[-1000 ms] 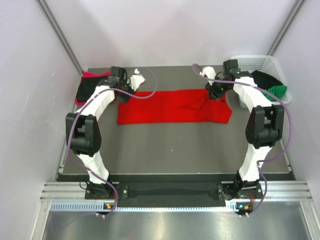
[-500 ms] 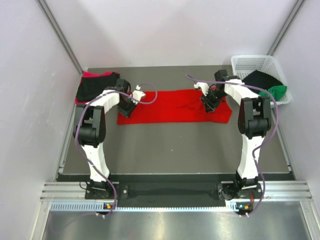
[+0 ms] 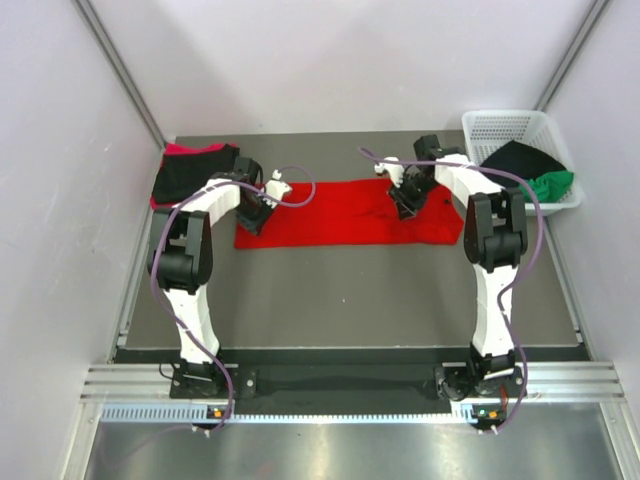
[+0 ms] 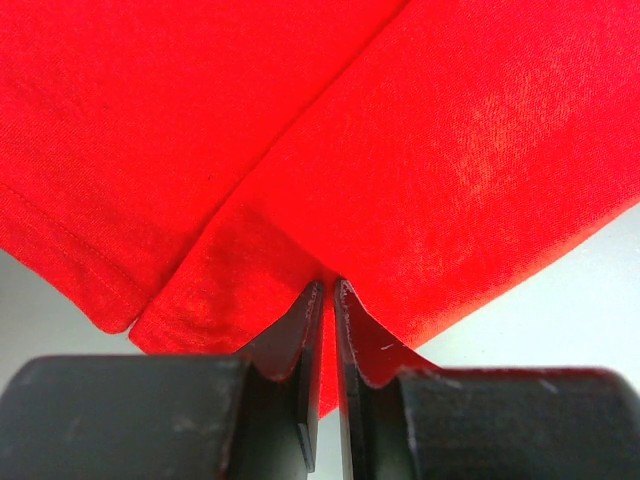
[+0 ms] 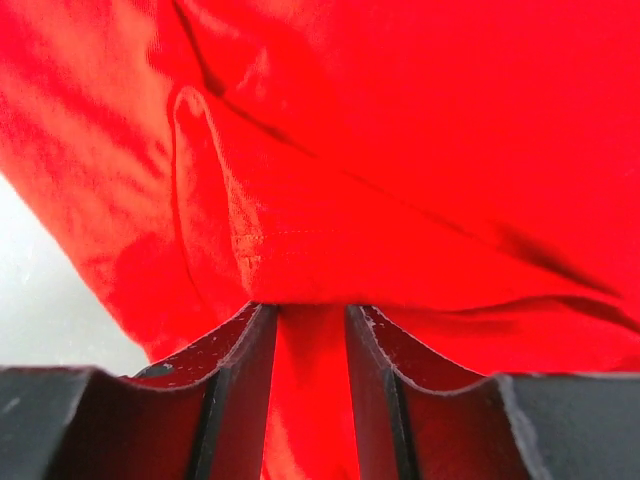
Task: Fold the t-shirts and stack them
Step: Fold the tshirt
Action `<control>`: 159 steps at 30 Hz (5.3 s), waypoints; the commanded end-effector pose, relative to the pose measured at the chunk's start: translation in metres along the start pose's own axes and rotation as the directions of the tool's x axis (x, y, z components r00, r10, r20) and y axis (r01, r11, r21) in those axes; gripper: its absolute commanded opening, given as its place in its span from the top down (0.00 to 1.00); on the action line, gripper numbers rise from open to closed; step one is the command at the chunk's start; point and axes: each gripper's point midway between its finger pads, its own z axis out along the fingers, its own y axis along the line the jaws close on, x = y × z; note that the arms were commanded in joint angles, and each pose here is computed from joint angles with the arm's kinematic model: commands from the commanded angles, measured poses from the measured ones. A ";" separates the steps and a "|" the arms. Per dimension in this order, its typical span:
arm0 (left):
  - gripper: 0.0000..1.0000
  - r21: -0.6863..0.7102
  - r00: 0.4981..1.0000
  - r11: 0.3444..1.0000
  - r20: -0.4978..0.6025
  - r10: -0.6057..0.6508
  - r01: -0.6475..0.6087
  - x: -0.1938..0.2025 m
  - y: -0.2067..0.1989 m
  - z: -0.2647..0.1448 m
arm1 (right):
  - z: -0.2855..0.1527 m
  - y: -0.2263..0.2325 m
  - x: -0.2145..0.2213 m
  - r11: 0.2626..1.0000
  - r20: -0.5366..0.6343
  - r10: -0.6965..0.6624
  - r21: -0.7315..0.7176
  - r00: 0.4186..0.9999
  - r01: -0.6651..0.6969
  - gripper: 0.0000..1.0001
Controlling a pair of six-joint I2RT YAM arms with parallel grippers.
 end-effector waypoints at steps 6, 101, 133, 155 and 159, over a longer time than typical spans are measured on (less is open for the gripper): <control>0.86 -0.029 0.999 1.000 -0.052 -0.003 0.001 0.012 0.007 0.009 | -0.029 -0.048 -0.095 0.989 0.249 0.002 0.144 0.968 -0.039 0.66; 0.71 -0.121 0.992 0.990 -0.112 0.058 -0.072 0.033 0.048 0.009 | -0.086 -0.004 0.137 0.935 -0.065 0.353 0.045 0.933 -0.351 1.00; 0.46 -0.024 0.907 0.909 -0.082 0.413 -0.416 0.036 0.004 -0.046 | -0.158 0.022 0.037 0.967 0.139 0.195 0.141 0.971 -0.214 0.36; 1.00 0.083 0.874 0.881 -0.111 0.473 -0.466 0.056 -0.006 -0.024 | -0.205 0.031 0.039 0.943 0.071 0.164 0.281 0.984 -0.177 0.37; 1.00 0.177 0.854 0.851 -0.082 0.514 -0.495 0.071 -0.047 -0.062 | -0.205 0.038 0.042 0.926 0.082 0.230 0.288 0.970 -0.244 0.37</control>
